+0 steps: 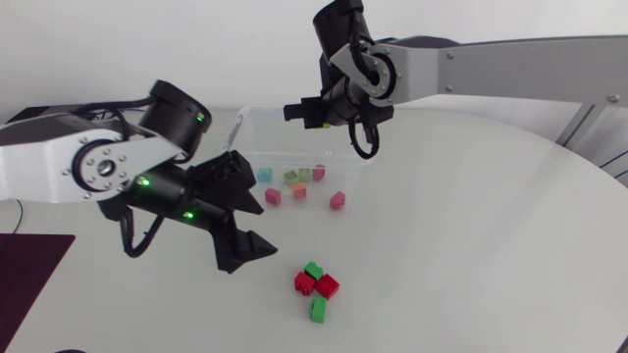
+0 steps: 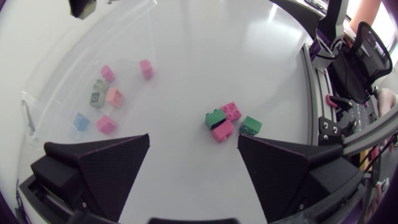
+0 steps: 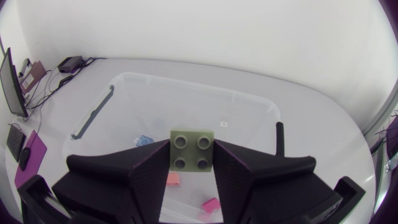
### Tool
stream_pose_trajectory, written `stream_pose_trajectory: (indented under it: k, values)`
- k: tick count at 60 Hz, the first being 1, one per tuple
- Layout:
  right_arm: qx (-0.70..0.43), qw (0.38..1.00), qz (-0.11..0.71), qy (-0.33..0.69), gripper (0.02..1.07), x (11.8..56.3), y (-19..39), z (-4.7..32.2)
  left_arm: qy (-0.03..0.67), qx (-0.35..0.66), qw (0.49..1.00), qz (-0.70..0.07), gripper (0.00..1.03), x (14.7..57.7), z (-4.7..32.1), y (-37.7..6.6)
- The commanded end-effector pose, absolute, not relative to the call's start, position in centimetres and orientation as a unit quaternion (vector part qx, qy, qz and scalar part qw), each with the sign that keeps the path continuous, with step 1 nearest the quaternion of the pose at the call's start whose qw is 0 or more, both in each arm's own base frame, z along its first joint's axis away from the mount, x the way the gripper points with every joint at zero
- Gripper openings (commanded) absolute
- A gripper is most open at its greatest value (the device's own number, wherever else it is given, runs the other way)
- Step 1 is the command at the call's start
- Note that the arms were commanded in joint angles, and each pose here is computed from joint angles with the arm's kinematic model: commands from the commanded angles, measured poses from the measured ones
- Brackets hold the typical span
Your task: Pick up the duplo bricks and place them in the container
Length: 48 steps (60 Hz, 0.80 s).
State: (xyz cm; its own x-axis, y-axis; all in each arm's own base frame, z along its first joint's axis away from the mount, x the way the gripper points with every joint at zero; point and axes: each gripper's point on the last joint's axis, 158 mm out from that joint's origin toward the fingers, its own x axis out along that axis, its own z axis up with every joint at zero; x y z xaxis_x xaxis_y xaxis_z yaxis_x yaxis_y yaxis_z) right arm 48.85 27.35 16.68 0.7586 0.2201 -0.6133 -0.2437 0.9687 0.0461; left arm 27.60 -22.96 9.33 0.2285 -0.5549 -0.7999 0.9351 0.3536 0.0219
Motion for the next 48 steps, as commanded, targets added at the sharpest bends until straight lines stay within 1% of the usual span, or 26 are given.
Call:
stream_pose_trajectory:
  k: [1, 2, 6, 15, 21, 26, 31, 36, 41, 48]
  values:
    - [-0.024, 0.939, 0.117, 0.323, 0.98, 50.4, 27.2, 16.3, 0.407, 0.252, 0.724, -0.497, 0.99, 26.5, 6.2, -23.4]
    - [-0.024, 0.939, 0.117, 0.324, 1.03, 50.4, 27.2, 16.3, 0.409, 0.253, 0.725, -0.493, 0.99, 26.6, 6.1, -23.4]
    - [-0.018, 0.940, 0.112, 0.322, 1.03, 50.7, 26.8, 16.8, 0.424, 0.257, 0.726, -0.476, 0.99, 26.9, 4.5, -23.8]
    - [-0.004, 0.949, 0.109, 0.296, 1.03, 50.1, 25.3, 20.3, 0.446, 0.271, 0.729, -0.443, 0.99, 27.4, 2.5, -24.5]
    - [0.005, 0.953, 0.107, 0.282, 1.03, 48.7, 23.8, 22.3, 0.462, 0.277, 0.728, -0.423, 0.99, 26.9, 1.7, -25.4]
    - [0.009, 0.955, 0.105, 0.278, 1.03, 47.1, 22.5, 23.0, 0.470, 0.277, 0.729, -0.412, 0.99, 26.7, 1.2, -26.0]
    - [0.013, 0.957, 0.100, 0.272, 1.03, 46.1, 21.2, 23.3, 0.480, 0.275, 0.730, -0.402, 0.99, 26.7, 0.7, -26.5]
    - [0.015, 0.957, 0.096, 0.272, 1.03, 44.7, 19.8, 23.4, 0.510, 0.273, 0.718, -0.387, 0.99, 26.2, -0.3, -26.9]
    - [0.017, 0.957, 0.090, 0.274, 1.03, 43.5, 18.5, 22.9, 0.525, 0.268, 0.718, -0.371, 0.99, 26.1, -0.5, -27.3]
    - [0.019, 0.955, 0.080, 0.286, 1.03, 42.1, 16.9, 21.2, 0.545, 0.267, 0.712, -0.353, 0.99, 25.8, -1.4, -28.0]
